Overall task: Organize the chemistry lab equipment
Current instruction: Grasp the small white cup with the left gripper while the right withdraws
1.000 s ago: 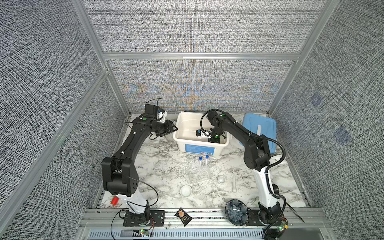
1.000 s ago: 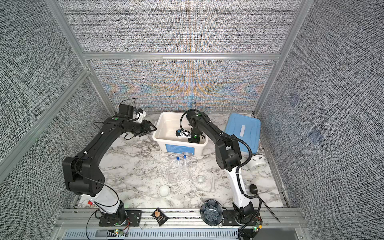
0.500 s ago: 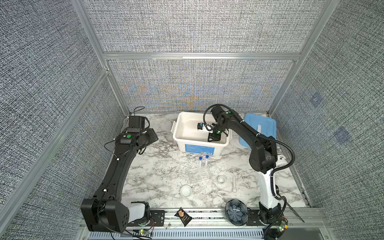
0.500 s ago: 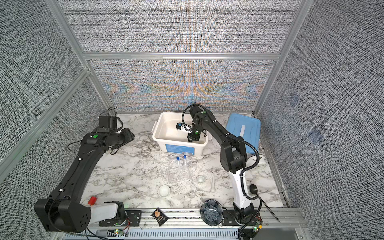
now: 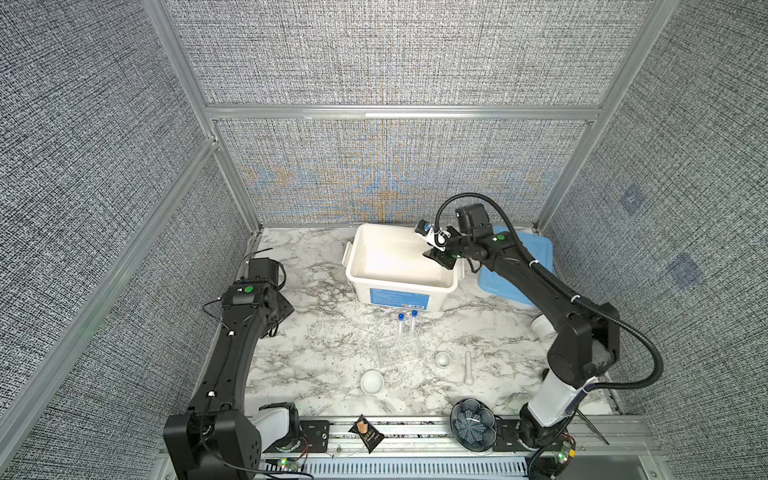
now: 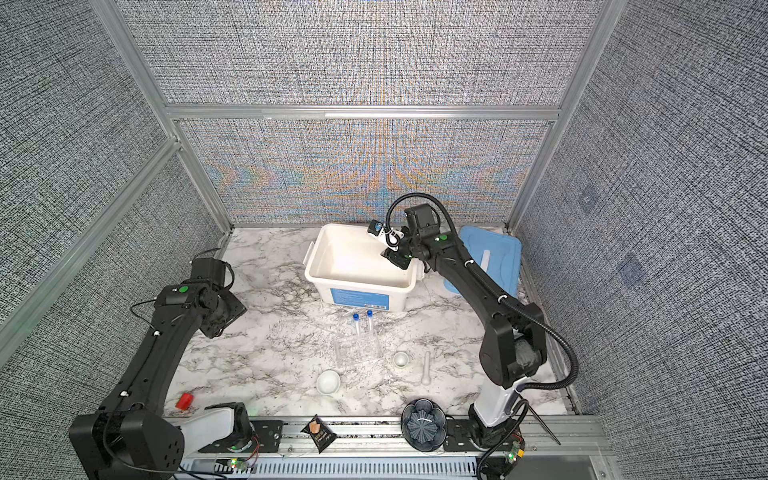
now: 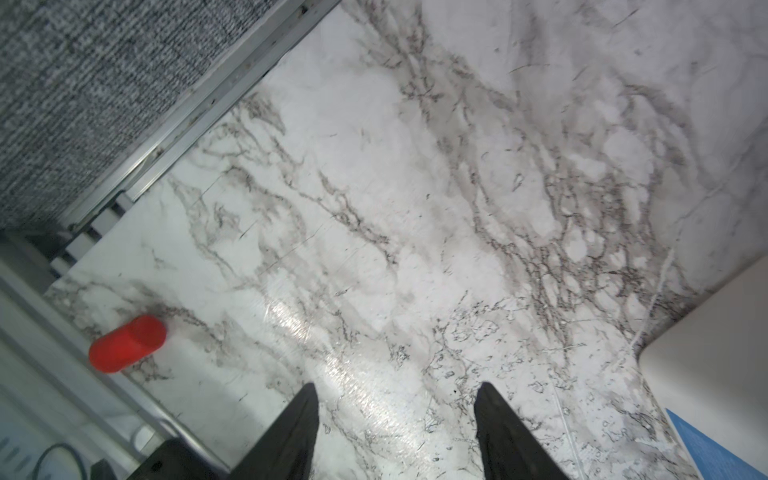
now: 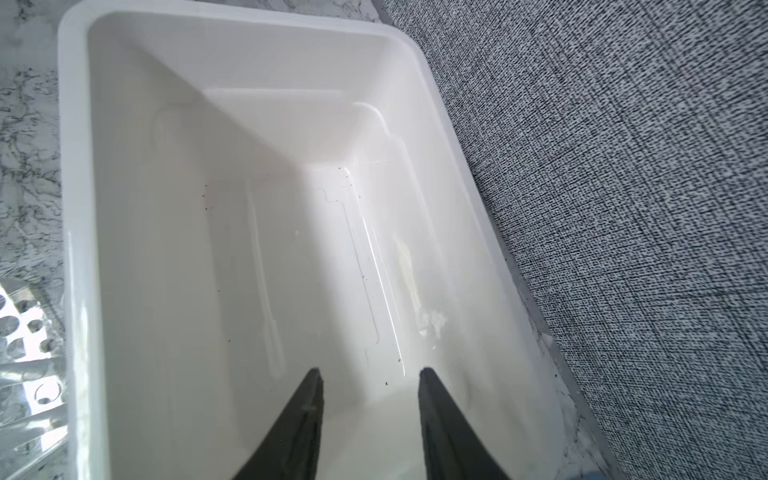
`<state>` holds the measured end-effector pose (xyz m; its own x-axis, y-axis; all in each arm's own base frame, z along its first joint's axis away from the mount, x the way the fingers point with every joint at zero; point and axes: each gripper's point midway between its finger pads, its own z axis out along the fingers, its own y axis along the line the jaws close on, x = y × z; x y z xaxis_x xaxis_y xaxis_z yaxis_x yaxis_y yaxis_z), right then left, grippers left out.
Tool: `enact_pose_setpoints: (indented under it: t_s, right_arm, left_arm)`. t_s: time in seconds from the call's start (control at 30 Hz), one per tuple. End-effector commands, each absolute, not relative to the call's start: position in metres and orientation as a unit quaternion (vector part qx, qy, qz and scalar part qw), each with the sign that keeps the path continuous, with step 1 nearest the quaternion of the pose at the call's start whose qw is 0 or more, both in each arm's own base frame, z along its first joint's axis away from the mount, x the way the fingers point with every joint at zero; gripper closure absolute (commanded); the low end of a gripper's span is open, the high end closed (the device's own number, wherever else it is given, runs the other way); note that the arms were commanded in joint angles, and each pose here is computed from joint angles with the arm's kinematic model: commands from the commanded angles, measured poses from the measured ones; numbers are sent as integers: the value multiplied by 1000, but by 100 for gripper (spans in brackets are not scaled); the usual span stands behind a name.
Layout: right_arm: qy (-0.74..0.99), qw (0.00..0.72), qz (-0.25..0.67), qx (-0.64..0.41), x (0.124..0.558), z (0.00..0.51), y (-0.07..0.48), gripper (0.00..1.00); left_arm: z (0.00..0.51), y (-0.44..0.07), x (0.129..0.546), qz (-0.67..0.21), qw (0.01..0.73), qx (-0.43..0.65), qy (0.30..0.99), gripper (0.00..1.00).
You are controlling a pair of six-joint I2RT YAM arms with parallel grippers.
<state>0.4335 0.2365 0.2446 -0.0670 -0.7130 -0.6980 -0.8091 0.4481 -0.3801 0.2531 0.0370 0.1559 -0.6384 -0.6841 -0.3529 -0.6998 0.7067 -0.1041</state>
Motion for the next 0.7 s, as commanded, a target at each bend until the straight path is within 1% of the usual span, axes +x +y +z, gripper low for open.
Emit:
enact_pose_setpoints:
  t_s: [0.0,0.07,0.17,0.27,0.37,0.43,0.53,0.6,0.67]
  right_arm:
    - [714,527,31,-459,450,284,232,58]
    - [716,556,25,-421,447,300,221,57]
    - [707,602,16,-370,444,324,205,53]
    - [701,628,14,-338,440,340,190,49]
    - [704,631,-5,-325,437,349,177,49]
    - [715,637,-30,-286,434,355,160,48]
    - [723,649,-56,-231,422,367,135,44]
    - [722,653,-65,-219,411,371,126,41]
    - [725,654,-70,-206,403,369,118,37]
  left_arm:
    - [154,5,270,-71,181,-337,921,38]
    - [147,-21,277,-138,160,-302,930,36]
    - [133,-43,271,-182,117,-268,939,39]
    - [124,-55,263,-201,98,-251,942,39]
    - [123,-55,264,-196,97,-242,945,39]
    - [123,-56,265,-197,98,-240,945,39]
    - [122,-68,263,-218,92,-220,946,41]
    - [117,-76,257,-227,71,-200,951,41]
    - [110,-86,248,-228,42,-176,957,45]
